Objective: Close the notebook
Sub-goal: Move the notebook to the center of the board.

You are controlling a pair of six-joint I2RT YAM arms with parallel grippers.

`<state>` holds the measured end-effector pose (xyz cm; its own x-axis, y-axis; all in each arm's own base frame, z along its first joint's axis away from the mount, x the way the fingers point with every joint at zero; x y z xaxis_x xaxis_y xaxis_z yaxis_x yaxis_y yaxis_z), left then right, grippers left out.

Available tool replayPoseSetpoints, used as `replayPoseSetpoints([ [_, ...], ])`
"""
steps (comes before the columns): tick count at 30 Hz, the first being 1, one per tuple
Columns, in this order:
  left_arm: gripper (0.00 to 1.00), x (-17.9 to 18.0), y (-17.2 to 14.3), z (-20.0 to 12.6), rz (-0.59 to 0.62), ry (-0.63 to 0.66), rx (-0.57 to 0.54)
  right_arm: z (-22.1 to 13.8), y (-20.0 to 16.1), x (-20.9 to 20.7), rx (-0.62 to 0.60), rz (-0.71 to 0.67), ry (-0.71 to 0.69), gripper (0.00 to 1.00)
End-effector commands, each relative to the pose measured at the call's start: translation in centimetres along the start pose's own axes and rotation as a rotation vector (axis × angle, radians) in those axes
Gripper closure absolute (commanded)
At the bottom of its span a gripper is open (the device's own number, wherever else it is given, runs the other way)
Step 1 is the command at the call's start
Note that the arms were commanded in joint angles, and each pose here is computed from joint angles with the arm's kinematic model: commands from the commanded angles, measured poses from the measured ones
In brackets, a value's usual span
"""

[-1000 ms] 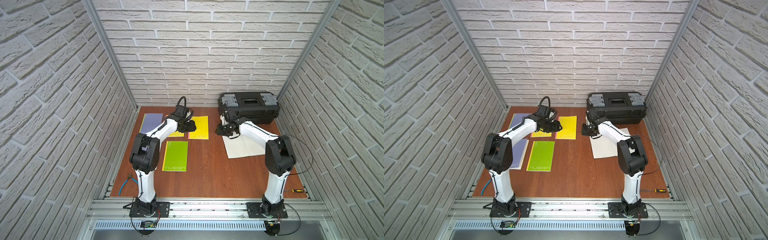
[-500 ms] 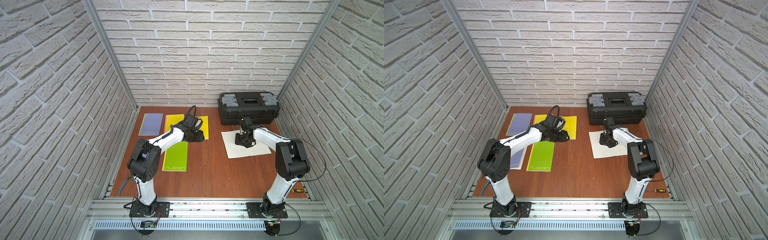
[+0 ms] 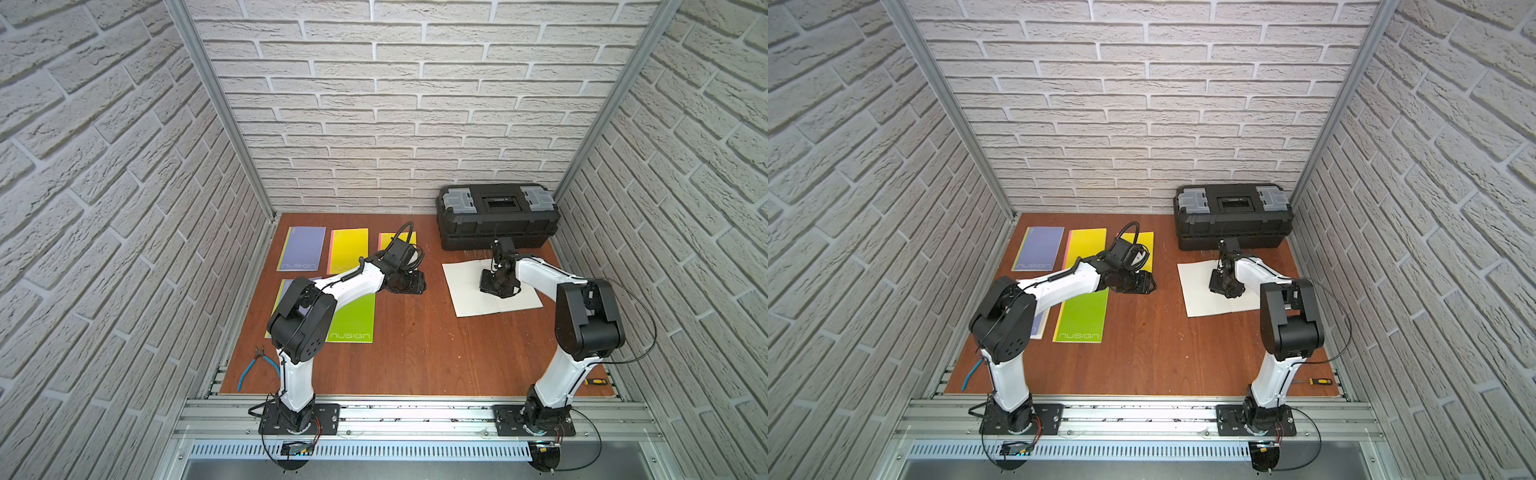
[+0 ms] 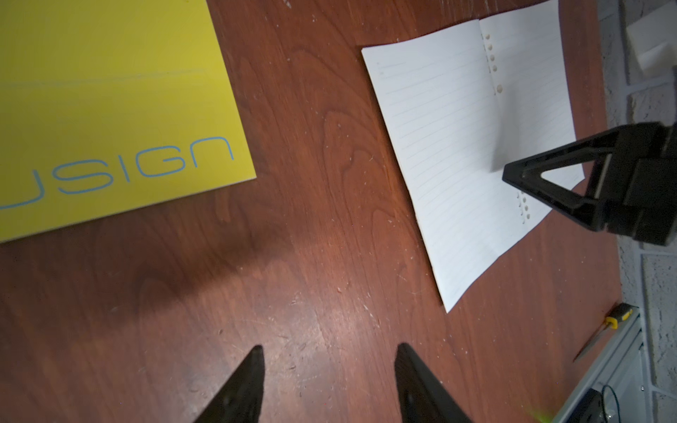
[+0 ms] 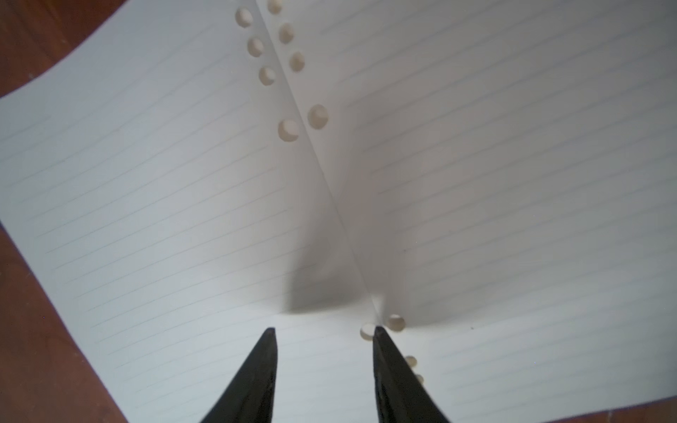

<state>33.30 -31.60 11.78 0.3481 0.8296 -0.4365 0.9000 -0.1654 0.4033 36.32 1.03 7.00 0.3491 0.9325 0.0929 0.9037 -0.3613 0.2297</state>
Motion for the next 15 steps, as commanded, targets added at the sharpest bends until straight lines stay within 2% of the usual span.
replayPoseSetpoints([
  [1,0.42,-1.4,1.0,0.2,0.007,-0.036,-0.026,-0.5,0.4,-0.6,-0.025,-0.001,0.004,0.56],
  [15,0.42,-1.4,0.6,0.8,0.004,-0.034,-0.010,0.5,0.7,-1.0,-0.003,0.016,0.043,0.56],
])
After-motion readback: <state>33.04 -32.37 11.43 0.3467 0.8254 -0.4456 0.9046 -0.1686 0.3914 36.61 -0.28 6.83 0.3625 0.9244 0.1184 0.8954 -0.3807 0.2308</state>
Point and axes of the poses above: each gripper's point midway between its finger pads, its own z axis out along the fingers, its own x axis along the line the jaws close on, y = z × x, the point moved 4 cm from there along -z, back along the fingers, and after that the axes turned 1 degree about z, right-handed, at the moved point
